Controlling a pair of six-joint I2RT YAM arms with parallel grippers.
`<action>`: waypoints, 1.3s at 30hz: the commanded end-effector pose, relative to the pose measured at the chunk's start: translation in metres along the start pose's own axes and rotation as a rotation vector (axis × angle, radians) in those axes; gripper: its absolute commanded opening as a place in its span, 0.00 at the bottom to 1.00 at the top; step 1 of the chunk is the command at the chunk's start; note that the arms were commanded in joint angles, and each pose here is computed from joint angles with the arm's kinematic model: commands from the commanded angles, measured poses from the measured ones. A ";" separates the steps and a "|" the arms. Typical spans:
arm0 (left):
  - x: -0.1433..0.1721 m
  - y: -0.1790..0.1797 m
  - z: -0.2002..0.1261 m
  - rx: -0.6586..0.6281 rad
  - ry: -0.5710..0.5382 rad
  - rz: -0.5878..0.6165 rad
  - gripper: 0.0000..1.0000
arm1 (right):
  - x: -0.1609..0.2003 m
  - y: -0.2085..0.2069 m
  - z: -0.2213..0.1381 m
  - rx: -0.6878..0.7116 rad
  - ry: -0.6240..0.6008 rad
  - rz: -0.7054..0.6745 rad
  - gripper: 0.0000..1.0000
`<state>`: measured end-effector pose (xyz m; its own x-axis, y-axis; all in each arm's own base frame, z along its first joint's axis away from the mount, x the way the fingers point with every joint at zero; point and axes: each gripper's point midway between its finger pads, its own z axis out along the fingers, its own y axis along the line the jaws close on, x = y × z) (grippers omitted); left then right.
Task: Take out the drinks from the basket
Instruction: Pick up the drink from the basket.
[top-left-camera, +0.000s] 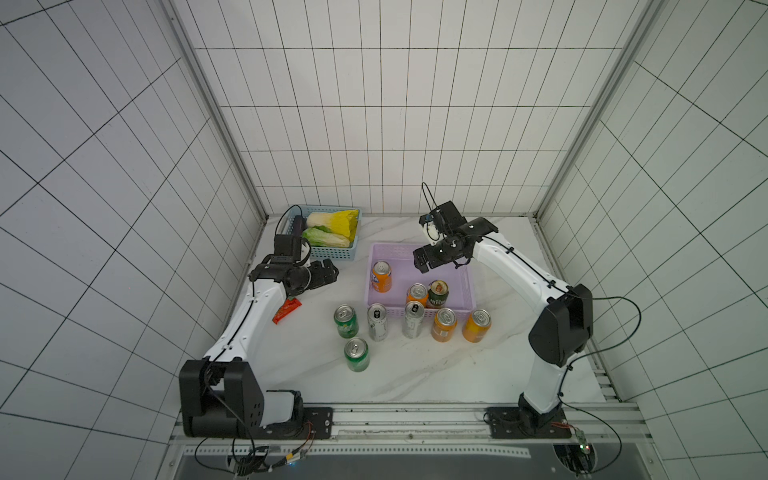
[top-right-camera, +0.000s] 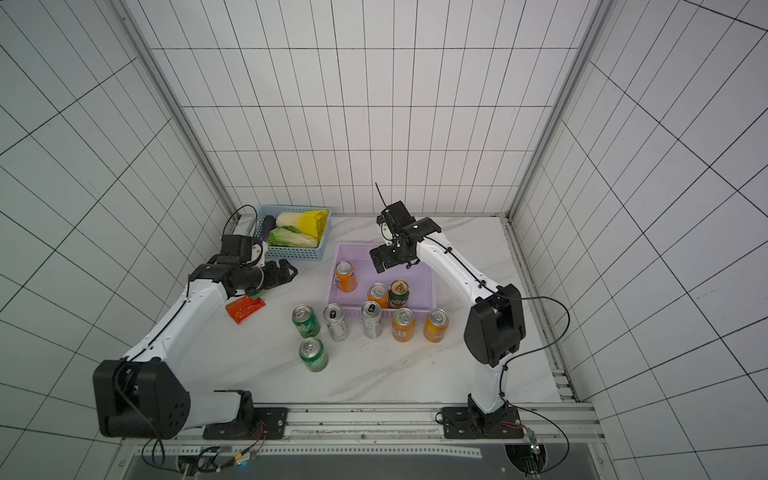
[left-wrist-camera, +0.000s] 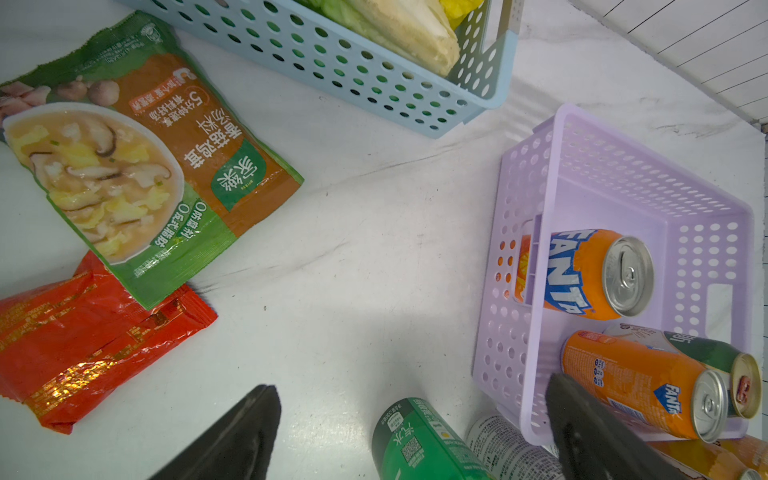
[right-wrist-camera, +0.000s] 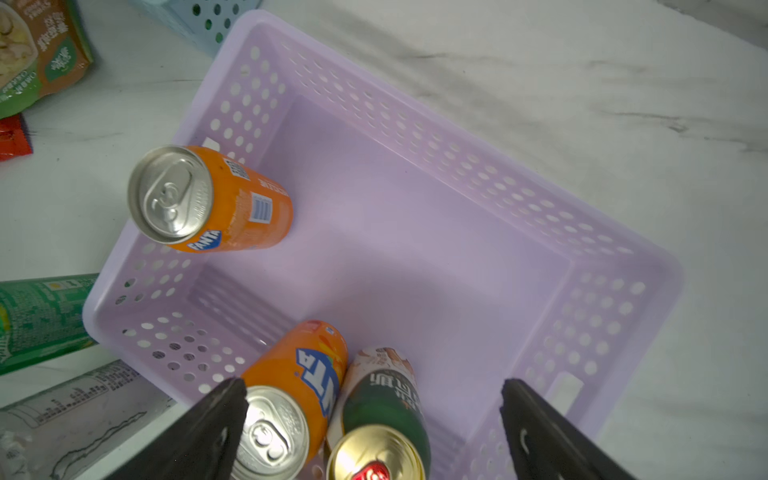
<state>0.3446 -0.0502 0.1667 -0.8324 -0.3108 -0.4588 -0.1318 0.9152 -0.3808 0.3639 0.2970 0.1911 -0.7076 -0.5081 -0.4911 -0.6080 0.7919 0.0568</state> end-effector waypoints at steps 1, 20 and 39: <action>-0.003 -0.001 0.001 0.016 -0.013 0.000 0.98 | -0.012 0.026 0.008 -0.014 0.004 -0.069 0.97; -0.002 0.001 0.004 0.024 0.003 -0.003 0.98 | -0.034 0.106 0.084 -0.117 0.043 -0.215 0.92; 0.000 0.000 0.007 0.036 0.016 -0.004 0.98 | -0.024 0.108 0.122 -0.106 0.094 -0.222 0.76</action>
<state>0.3450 -0.0524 0.1635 -0.8418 -0.3172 -0.4368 -0.1284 0.9036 -0.4087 0.3578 0.4305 0.0986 -0.5907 -0.6961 -0.4080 -0.7769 0.6272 0.0548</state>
